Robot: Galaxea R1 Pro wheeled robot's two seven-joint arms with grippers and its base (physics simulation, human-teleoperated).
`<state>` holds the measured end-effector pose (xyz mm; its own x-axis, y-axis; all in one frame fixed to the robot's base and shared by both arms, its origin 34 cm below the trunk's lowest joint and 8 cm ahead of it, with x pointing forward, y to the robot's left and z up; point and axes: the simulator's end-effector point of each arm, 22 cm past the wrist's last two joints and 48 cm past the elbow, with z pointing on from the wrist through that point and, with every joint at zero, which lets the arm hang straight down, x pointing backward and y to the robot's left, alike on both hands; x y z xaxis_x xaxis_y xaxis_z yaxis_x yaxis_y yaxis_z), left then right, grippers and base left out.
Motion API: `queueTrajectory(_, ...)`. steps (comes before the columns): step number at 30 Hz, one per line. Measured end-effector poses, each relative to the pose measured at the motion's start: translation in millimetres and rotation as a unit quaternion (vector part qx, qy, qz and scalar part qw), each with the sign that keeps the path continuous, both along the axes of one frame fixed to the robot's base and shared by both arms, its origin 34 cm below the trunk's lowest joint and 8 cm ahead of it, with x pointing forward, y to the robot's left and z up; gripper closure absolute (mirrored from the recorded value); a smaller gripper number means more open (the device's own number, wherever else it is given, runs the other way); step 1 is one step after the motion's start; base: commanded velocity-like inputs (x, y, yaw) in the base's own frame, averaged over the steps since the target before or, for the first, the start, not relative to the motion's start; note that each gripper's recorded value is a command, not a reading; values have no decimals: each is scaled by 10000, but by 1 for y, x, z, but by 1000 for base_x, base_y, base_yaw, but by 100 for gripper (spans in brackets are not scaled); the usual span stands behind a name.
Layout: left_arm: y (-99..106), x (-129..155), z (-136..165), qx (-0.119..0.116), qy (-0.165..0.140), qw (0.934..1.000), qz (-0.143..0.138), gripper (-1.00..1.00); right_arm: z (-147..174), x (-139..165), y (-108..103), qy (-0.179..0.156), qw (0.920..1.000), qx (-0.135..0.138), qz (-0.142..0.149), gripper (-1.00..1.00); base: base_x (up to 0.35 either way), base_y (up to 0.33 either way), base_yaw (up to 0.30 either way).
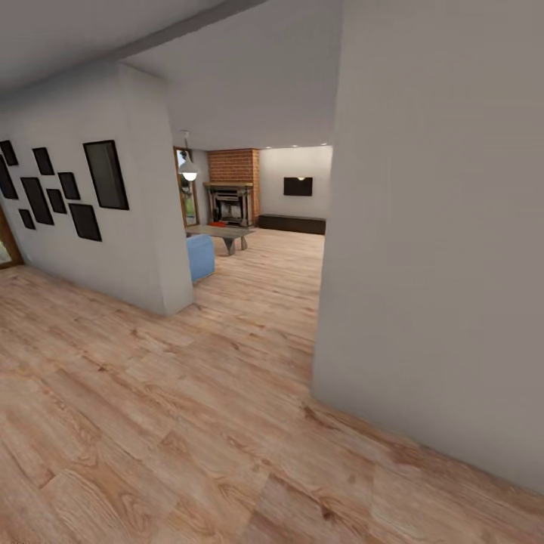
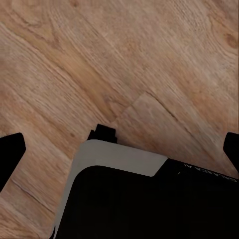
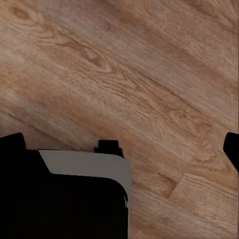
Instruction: Move the two storage containers from the living room to the garage. In the garage, place one container on the floor and stack the other container on top of it (either order is fine).
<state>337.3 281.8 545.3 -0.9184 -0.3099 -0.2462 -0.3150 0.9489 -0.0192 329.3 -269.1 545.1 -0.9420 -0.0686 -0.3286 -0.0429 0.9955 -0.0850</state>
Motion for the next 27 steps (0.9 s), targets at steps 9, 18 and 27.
queueTrajectory(9,0,0,0,0,0,10000,0,-100,0,0,0,0,10000,-2,8,-100,321,0,272)
queueTrajectory(18,0,0,0,1,-1,10000,0,-100,0,0,0,0,10000,-1,8,-100,321,0,272)
queueTrajectory(27,-1,0,0,-3,-1,10000,-1,-100,0,0,0,0,10000,-3,8,-100,321,0,272)
